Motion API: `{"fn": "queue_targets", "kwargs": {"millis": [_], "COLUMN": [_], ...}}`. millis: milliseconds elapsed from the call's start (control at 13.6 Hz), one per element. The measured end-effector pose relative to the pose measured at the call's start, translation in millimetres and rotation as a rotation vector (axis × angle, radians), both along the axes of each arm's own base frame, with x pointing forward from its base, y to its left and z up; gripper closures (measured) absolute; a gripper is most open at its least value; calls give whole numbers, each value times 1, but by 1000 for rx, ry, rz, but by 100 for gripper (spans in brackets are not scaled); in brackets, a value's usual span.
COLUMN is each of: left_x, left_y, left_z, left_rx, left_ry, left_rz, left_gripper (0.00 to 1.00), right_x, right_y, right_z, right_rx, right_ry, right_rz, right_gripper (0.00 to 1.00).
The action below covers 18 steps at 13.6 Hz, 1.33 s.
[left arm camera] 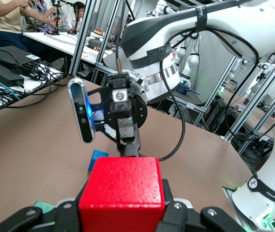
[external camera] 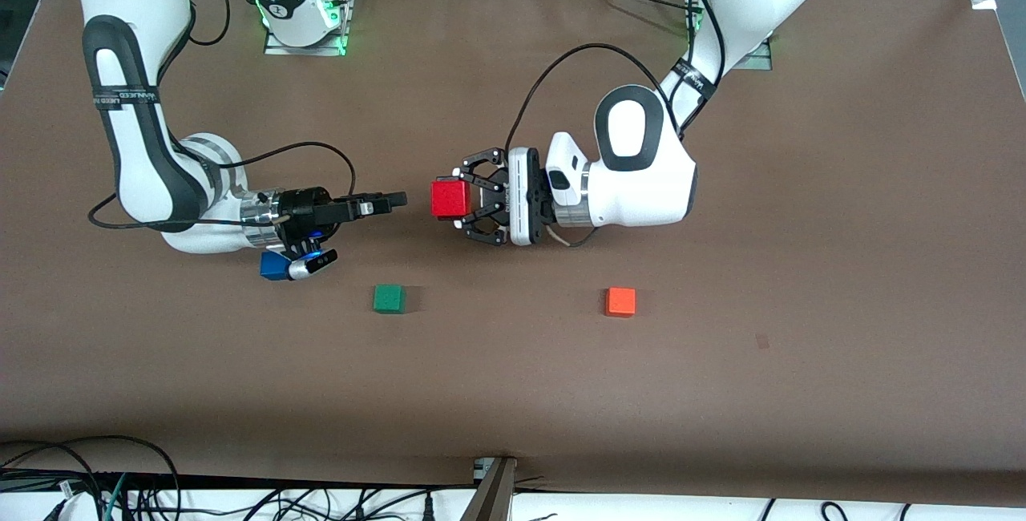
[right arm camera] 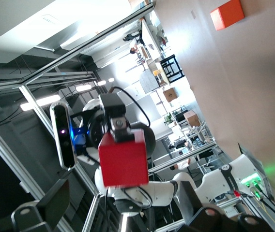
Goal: Pass red block to right arm, stack on blue
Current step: 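Close the right gripper on the red cube held by the left gripper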
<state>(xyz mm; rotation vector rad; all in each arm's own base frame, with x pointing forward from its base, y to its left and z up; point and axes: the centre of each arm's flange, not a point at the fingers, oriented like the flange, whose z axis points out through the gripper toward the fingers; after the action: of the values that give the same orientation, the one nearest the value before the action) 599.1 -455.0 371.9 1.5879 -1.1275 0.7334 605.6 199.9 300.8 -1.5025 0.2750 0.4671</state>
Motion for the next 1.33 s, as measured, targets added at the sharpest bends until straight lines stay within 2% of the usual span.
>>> {"fn": "queue_targets", "kwargs": {"millis": [590, 885, 1328], "left_x": [-15, -12, -8], "left_y": [-23, -20, -17], "left_z": [0, 0, 2], "left_rx": [-8, -3, 3], "left_ry": [9, 4, -7], "left_rz": [31, 46, 72], "left_gripper": [44, 44, 44], "right_x": [1, 1, 2], "right_y": [20, 23, 24], "right_z": [3, 4, 16], "right_rx": [-17, -24, -24], "right_ry": [-8, -11, 25], "right_rz": [-36, -40, -37], "right_gripper": [0, 1, 1]}}
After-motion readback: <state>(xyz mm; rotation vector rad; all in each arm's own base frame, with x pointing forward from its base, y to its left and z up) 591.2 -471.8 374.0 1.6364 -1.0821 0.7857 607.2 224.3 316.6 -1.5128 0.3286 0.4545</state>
